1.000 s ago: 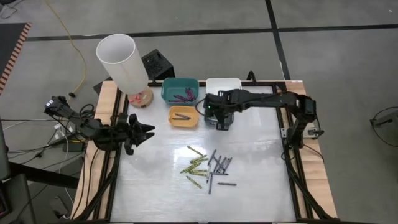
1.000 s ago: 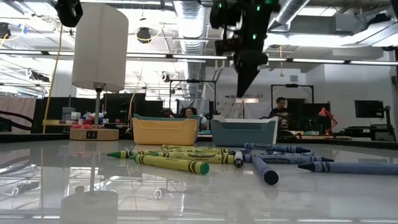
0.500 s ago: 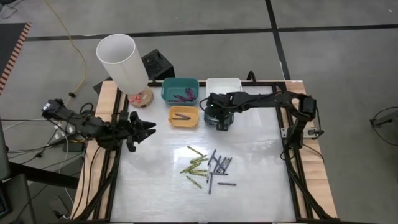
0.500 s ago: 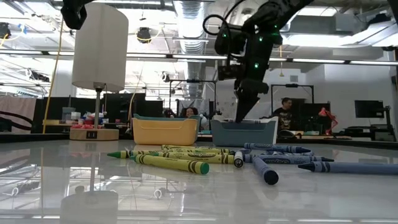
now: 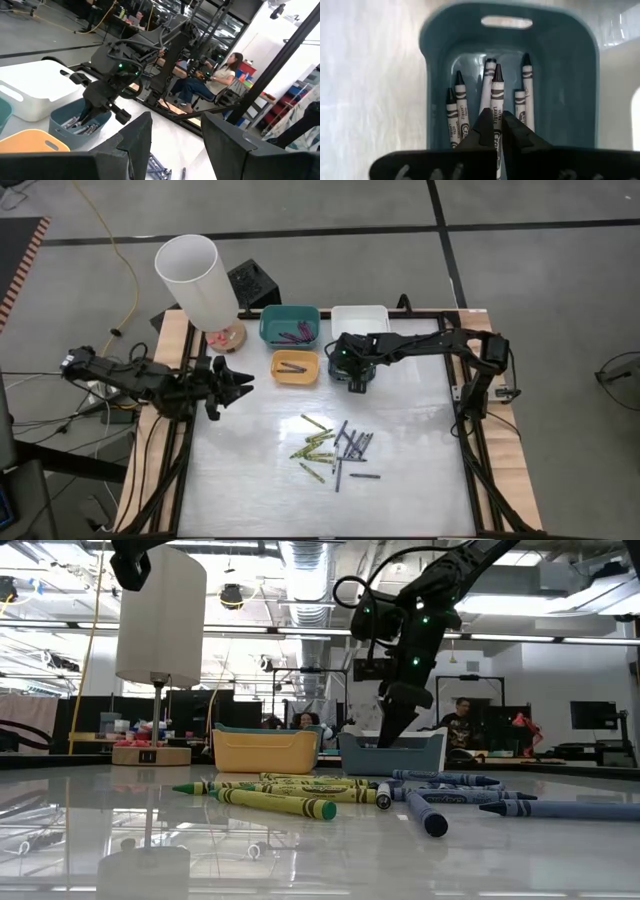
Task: Sort crayons
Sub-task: Put the black crayon into the blue bin, then put the blue crayon into the yellow bin
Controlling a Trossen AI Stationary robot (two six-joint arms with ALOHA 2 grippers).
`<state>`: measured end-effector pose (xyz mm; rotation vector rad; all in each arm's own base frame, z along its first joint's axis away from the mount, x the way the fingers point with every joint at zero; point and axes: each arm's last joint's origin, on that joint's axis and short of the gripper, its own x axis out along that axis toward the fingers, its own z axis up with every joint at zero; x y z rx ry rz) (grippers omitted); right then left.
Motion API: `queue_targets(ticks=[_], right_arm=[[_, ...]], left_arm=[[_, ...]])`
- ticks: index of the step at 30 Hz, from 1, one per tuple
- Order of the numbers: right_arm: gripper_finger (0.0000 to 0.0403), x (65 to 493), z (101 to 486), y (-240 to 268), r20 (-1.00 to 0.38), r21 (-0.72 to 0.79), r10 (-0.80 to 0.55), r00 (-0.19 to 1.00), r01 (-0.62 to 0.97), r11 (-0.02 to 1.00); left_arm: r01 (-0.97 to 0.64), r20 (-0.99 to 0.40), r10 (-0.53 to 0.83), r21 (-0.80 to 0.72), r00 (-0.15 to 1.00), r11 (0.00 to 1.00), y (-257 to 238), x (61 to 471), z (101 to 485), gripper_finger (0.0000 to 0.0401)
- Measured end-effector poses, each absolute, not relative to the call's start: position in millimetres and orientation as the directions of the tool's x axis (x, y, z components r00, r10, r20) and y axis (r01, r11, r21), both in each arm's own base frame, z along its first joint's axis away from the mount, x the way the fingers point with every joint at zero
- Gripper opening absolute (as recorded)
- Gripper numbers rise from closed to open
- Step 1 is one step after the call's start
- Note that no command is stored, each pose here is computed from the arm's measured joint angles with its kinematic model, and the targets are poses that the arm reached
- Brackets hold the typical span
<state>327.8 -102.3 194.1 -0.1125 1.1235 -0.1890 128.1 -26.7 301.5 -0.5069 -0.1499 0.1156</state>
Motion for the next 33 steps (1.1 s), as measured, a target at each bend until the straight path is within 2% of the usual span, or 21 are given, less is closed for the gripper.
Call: queue_targets(ticks=[14,19,23,28,33], right_arm=[[0.0068,327.2,196.6,-102.2,-0.894,-0.161,-0.202,0.4,0.133,0.978],[0.0073,332.0,217.9,-102.9,-0.902,-0.159,-0.196,0.385,0.127,0.979],[0.0073,338.8,249.2,-99.1,-0.903,-0.153,-0.183,0.388,0.108,0.982],[0.0073,350.8,284.0,-75.2,-0.881,-0.026,-0.044,0.471,0.043,0.999],[0.0073,358.3,285.5,-34.1,-0.864,0.091,0.099,0.493,-0.04,0.995]], left_arm=[[-0.065,0.115,0.14,-0.497,0.983,0.865,-25.2,128.7,301.6,0.016],[-0.066,0.115,0.141,-0.497,0.983,0.865,-25.2,128.7,301.6,0.016],[-0.066,0.115,0.141,-0.497,0.983,0.865,-25.2,128.7,301.6,0.016],[-0.065,0.116,0.14,-0.497,0.983,0.865,-25.2,128.6,301.6,0.016],[-0.042,0.117,0.117,-0.504,0.986,0.863,-25.9,128.7,301.6,0.016]])
